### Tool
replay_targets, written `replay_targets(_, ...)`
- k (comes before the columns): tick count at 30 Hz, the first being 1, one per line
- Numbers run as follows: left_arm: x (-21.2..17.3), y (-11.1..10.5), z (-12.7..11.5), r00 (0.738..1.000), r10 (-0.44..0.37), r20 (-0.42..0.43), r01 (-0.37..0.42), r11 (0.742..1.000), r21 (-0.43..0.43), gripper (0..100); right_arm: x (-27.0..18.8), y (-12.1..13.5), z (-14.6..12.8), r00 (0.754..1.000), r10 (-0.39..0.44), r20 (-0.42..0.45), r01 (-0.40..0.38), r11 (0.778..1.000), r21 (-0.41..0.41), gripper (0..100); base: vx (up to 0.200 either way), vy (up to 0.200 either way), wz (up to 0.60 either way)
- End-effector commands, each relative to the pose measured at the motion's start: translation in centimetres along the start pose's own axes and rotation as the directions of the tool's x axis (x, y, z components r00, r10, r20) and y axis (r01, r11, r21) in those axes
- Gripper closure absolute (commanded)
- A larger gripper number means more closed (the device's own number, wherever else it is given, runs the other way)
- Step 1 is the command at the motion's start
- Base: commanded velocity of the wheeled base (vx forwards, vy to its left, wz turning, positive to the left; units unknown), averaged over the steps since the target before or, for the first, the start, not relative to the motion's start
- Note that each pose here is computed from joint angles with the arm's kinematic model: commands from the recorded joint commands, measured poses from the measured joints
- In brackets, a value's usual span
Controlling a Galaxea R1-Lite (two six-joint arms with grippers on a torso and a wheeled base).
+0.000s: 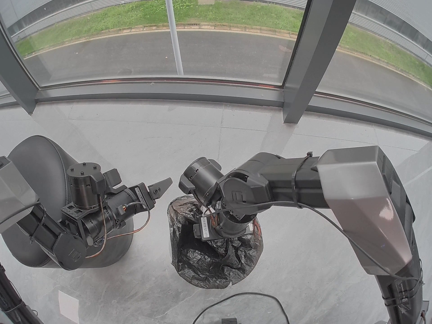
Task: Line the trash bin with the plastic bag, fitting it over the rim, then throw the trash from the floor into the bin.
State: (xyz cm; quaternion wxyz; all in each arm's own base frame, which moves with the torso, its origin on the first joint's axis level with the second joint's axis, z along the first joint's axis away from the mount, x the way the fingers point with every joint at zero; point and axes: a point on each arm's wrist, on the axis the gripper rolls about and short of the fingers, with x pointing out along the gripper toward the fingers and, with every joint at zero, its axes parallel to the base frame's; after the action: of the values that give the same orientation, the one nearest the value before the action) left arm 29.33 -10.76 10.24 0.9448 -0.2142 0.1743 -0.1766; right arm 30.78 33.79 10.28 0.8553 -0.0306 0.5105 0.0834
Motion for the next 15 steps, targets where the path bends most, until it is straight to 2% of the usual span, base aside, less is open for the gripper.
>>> replay_targets(1,0.0,0.0,-0.1,1.0,0.0,-0.004,0.0,1.0,0.0,0,-2.7,-2.0,1.4,1.0,0.001,0.012,0.0,0.998,-0.063,0,0.0,0.0,0.0)
replay_targets(5,0.1,0.1,-0.2,1.0,0.003,-0.006,-0.003,1.0,-0.001,0,-6.4,-5.6,1.0,0.987,-0.085,-0.138,0.05,0.969,-0.242,0,0.0,0.0,0.0)
replay_targets(7,0.1,0.1,-0.2,1.0,0.003,-0.009,-0.003,1.0,-0.001,0,-8.4,-7.9,0.5,0.957,-0.105,-0.271,0.023,0.957,-0.289,0,0.0,0.0,0.0)
replay_targets(9,0.2,0.2,-0.4,1.0,0.005,-0.013,-0.005,1.0,-0.001,0,-9.8,-9.9,0.1,0.917,-0.134,-0.375,0.019,0.955,-0.296,0,0.0,0.0,0.0)
replay_targets(12,0.3,0.3,-0.5,1.0,0.008,-0.018,-0.008,1.0,-0.001,0,-12.0,-13.7,-0.2,0.84,-0.17,-0.515,0.024,0.96,-0.279,0,0.0,0.0,0.0)
replay_targets(13,0.4,0.3,-0.6,1.0,0.01,-0.021,-0.01,1.0,-0.002,0,-12.6,-14.7,-0.1,0.828,-0.158,-0.537,0.004,0.961,-0.276,0,0.0,0.0,0.0)
replay_targets(15,0.5,0.4,-0.7,1.0,0.012,-0.025,-0.012,1.0,-0.001,0,-14.3,-16.9,0.4,0.853,-0.122,-0.508,0.008,0.975,-0.221,0,0.0,0.0,0.0)
